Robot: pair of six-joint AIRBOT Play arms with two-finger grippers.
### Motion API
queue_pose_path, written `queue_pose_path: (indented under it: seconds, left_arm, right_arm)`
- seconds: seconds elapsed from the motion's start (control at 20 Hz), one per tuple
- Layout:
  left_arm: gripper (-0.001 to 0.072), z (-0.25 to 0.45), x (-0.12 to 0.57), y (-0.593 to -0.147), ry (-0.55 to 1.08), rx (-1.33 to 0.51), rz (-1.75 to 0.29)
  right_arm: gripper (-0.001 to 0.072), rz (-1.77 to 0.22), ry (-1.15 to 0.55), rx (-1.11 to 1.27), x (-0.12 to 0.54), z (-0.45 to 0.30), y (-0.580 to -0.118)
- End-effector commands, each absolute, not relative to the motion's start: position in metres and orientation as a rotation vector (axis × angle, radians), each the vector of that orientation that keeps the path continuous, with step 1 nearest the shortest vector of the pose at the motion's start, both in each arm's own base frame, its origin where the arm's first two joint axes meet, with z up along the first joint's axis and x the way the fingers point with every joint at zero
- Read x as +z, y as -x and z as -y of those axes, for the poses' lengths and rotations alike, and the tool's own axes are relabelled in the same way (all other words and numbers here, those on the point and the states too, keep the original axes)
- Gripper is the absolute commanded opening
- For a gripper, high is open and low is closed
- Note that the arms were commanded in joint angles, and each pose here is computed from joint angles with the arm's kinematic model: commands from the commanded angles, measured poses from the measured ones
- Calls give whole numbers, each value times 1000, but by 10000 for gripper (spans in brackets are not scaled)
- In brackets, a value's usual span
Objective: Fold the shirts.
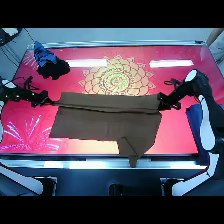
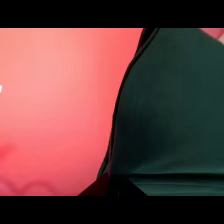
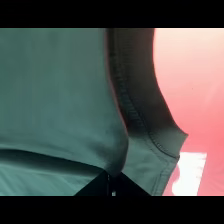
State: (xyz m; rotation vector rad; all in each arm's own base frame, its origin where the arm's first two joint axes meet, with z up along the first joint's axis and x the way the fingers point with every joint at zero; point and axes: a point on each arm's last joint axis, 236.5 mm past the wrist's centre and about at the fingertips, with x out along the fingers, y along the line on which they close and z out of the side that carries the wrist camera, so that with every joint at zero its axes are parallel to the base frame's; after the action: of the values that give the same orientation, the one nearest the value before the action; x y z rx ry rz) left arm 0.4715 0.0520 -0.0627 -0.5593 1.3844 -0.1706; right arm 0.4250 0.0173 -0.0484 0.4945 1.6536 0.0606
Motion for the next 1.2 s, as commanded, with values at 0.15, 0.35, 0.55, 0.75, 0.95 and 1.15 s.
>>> queue_pose_path:
  seconds: [0.15,0.35,0.55,0.75,0.95,1.15]
  left_arm:
    - [24,-44,-74,-459,483,-194,-1457]
    - [401,-50,-48,-453,483,-218,-1475]
    - [401,-74,-22,-417,499,-175,-1549]
    - [400,-62,-59,-343,521,-152,-1706]
    - [396,-41,-93,-294,534,-178,-1741]
    - [388,-31,-103,-290,572,-187,-1730]
  right_arm:
    - [41,-1710,-542,43,-61,-25,-411]
    - [446,-1662,-541,28,-36,-14,-410]
    - [460,-1651,-518,-52,0,30,-380]
    - [454,-1666,-535,-60,-18,20,-332]
    - [437,-1697,-584,-34,-42,-1,-292]
    - [437,-1695,-585,-36,-45,-4,-280]
